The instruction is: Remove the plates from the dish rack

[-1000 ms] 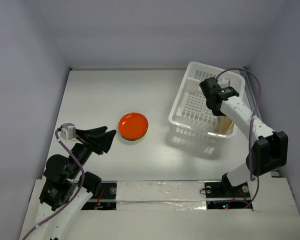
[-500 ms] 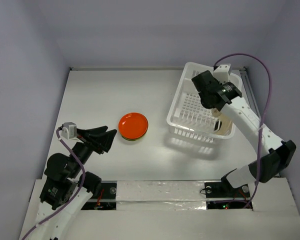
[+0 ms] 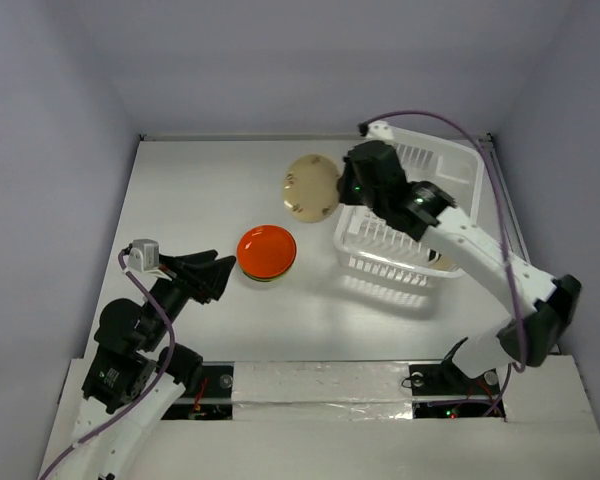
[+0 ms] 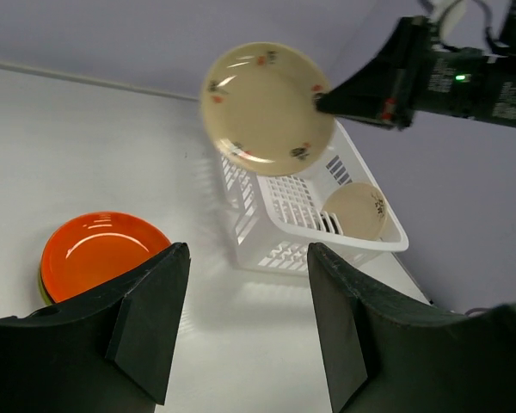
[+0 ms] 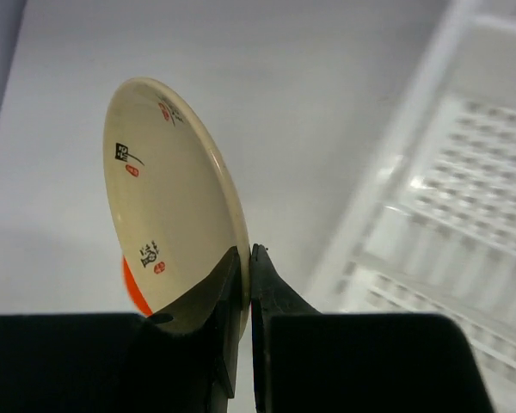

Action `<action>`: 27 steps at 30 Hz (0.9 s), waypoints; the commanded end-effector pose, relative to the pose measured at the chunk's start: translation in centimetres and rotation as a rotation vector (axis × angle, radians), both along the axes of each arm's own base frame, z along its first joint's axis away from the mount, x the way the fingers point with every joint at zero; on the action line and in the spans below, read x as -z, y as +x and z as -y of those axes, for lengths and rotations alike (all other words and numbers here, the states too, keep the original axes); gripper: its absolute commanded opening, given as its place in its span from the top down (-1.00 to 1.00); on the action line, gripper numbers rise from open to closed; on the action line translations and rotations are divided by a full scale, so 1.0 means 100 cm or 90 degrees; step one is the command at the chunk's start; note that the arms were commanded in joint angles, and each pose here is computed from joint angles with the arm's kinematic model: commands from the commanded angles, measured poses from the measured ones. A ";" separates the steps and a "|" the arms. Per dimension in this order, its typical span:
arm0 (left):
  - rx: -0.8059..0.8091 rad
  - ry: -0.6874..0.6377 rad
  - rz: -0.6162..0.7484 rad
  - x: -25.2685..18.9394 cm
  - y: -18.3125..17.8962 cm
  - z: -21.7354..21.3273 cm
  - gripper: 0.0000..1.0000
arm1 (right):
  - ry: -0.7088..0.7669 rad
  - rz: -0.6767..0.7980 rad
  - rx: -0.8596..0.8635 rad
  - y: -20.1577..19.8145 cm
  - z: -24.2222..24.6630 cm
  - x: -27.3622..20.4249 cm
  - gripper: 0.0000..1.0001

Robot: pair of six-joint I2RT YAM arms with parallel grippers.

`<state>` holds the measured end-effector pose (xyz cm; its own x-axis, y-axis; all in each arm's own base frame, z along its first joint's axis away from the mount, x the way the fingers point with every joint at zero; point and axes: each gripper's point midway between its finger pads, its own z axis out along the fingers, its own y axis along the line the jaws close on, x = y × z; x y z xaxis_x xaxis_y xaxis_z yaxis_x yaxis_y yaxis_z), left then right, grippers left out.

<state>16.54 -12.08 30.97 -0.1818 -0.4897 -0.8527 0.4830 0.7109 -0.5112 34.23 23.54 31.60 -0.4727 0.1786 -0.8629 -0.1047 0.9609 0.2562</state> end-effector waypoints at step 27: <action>-0.009 0.007 0.009 -0.005 0.013 0.001 -0.07 | 0.045 -0.128 -0.093 -0.007 -0.109 0.126 -0.10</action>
<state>17.94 -12.01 29.99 -0.2082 -0.4727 -0.8563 0.4392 0.7371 -0.5137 33.27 36.80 13.37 -0.7498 0.0720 -0.6578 -0.2171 0.9122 0.3474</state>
